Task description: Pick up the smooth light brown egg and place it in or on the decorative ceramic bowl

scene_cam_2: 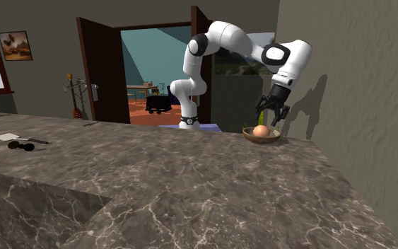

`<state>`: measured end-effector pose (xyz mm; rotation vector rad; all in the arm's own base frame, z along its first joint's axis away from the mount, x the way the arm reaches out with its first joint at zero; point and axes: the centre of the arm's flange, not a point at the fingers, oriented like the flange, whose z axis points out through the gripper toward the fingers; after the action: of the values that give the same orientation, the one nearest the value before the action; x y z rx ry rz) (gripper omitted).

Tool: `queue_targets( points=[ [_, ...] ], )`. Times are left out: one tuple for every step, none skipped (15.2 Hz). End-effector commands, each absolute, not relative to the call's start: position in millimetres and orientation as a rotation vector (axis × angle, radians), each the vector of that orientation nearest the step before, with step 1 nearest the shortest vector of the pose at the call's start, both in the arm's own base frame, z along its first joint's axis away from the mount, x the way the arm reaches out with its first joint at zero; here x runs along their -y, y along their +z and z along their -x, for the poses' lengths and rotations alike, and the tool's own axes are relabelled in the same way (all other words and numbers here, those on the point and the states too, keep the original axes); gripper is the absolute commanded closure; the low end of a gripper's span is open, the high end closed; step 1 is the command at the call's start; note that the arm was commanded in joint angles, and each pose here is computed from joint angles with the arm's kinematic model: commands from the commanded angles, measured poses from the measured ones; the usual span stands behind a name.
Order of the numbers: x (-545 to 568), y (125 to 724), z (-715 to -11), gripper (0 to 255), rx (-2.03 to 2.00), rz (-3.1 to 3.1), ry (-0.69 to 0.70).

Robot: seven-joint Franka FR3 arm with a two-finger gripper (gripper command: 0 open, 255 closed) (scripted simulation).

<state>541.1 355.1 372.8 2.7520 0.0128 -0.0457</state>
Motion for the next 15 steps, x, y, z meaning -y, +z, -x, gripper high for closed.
queue_targets(
  points=[
    [-355.1, 372.9, -541.1, 0, -0.013, -2.752, -0.046],
    [-355.1, 372.9, -541.1, 0, -0.013, -2.752, -0.046],
    [-355.1, 372.9, -541.1, 0, -0.013, -2.752, -0.046],
    [-355.1, 372.9, -541.1, 0, -0.013, -2.752, -0.046],
    [-360.1, 385.1, -541.5, 0, -0.013, -2.752, -0.046],
    [-365.1, 397.3, -541.8, 0, -0.013, -2.752, -0.046],
    [-370.1, 409.5, -542.2, 0, -0.013, -2.752, -0.046],
    [-374.1, 419.1, -542.6, 0, -0.013, -2.752, -0.046],
    [-374.1, 419.1, -542.6, 0, -0.013, -2.752, -0.046],
    [-374.1, 419.1, -542.6, 0, -0.013, -2.752, -0.046],
    [-374.1, 419.1, -542.5, 0, -0.013, -2.752, -0.046],
    [-374.1, 419.1, -542.6, 0, -0.013, -2.752, -0.046],
    [-374.1, 419.1, -542.6, 0, -0.013, -2.752, -0.046],
    [-374.1, 419.1, -542.6, 0, -0.013, -2.752, -0.046],
    [-374.1, 419.1, -542.6, 0, -0.013, -2.752, -0.046]
  ],
)
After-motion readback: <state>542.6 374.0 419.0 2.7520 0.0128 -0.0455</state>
